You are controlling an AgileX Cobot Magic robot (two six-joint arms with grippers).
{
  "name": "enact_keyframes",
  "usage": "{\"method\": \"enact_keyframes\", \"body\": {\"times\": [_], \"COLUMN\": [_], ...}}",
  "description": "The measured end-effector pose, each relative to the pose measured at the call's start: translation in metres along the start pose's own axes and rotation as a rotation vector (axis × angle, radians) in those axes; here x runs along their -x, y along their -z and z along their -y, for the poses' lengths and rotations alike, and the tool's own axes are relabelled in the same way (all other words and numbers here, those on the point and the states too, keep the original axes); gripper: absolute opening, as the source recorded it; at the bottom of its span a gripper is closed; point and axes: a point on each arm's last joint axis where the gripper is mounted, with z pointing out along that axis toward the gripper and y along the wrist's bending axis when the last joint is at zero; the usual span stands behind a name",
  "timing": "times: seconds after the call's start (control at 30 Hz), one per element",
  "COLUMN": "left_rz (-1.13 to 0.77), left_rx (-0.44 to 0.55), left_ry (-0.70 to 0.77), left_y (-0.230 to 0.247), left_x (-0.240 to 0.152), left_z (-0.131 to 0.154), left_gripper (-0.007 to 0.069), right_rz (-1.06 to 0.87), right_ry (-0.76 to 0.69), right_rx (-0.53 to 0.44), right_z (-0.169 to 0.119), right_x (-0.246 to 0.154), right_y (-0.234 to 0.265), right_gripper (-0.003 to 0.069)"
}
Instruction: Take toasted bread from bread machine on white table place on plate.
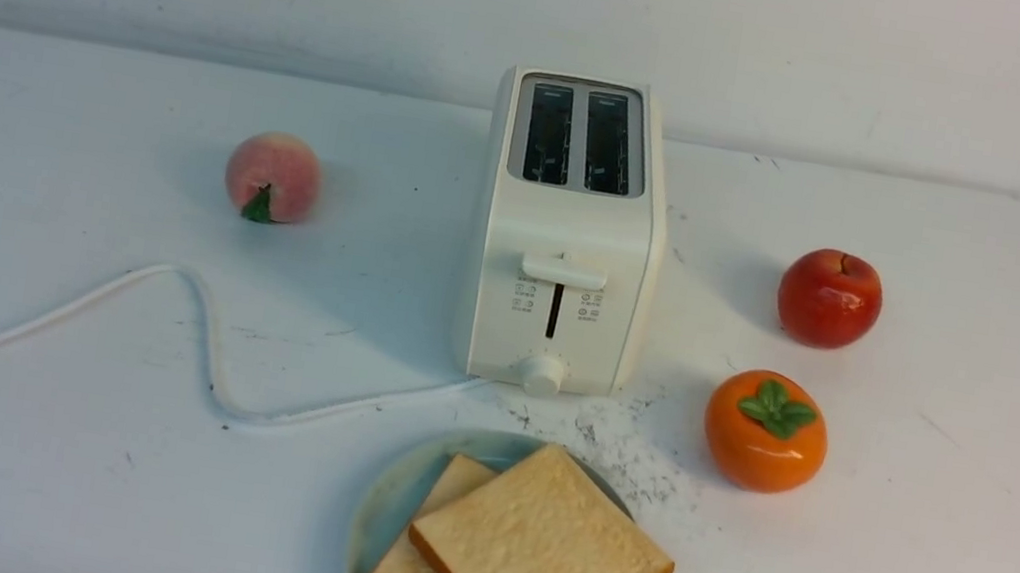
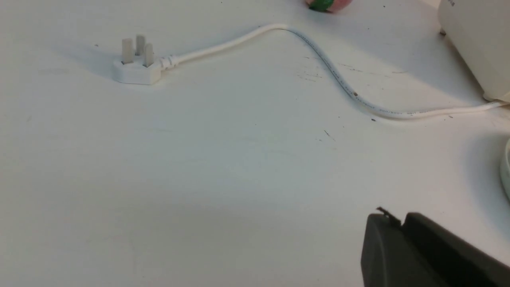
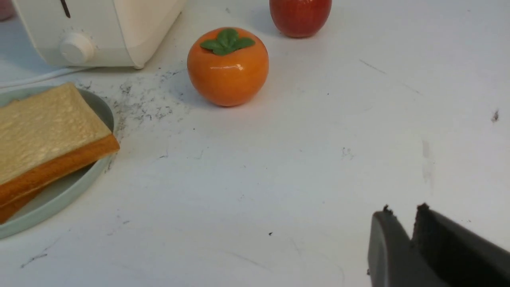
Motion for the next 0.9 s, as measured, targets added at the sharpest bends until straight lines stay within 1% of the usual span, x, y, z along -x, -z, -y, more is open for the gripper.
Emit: {"method": "enact_keyframes", "body": {"times": [0.9], "left_rz": [0.000], "left_rx": [0.000], "left_ry": [0.000], "left_y": [0.0000], "left_x": [0.0000], "left_z": [0.0000], "left_gripper": [0.0071], "right_rz": [0.000], "right_ry": [-0.001], "right_rx": [0.000], "right_z": [0.0000], "right_x": [0.0002], "right_y": [0.0001], "right_gripper": [0.0132]}}
